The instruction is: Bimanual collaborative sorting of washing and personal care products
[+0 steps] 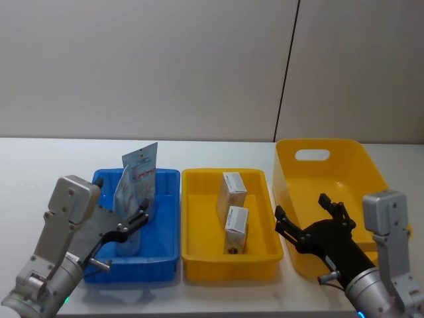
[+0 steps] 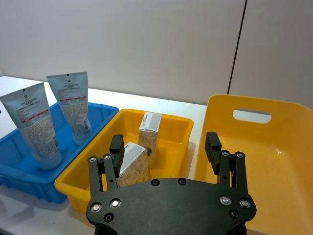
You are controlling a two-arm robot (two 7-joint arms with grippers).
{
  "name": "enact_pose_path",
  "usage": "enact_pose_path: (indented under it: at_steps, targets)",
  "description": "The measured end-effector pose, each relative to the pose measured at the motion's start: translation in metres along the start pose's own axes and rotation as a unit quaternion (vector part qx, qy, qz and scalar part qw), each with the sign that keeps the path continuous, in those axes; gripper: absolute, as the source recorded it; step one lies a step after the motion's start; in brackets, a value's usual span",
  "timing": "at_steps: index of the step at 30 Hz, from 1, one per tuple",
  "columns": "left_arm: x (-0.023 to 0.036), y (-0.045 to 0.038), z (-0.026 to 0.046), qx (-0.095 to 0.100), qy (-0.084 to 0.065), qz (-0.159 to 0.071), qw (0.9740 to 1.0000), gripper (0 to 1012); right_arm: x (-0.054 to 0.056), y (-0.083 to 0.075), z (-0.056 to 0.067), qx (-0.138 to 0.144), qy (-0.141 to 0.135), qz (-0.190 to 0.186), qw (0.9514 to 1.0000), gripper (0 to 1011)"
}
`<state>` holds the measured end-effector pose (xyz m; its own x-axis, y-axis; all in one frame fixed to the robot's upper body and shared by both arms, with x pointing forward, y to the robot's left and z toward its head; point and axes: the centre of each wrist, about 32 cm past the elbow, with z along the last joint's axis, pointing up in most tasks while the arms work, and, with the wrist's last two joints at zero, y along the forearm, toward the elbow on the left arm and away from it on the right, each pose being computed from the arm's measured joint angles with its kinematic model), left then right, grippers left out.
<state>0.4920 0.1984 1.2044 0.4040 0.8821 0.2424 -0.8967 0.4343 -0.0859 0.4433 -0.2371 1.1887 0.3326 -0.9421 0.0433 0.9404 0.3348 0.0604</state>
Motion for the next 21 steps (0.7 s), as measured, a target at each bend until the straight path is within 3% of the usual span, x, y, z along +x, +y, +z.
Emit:
enact_pose_path:
  at_steps: [21]
  targets:
    - [0.0000,0.0000,0.0000,0.000,0.000,0.000,1.0000,1001,0.0000,0.0000,0.0000,0.000,0.000,0.000,1.0000,1003]
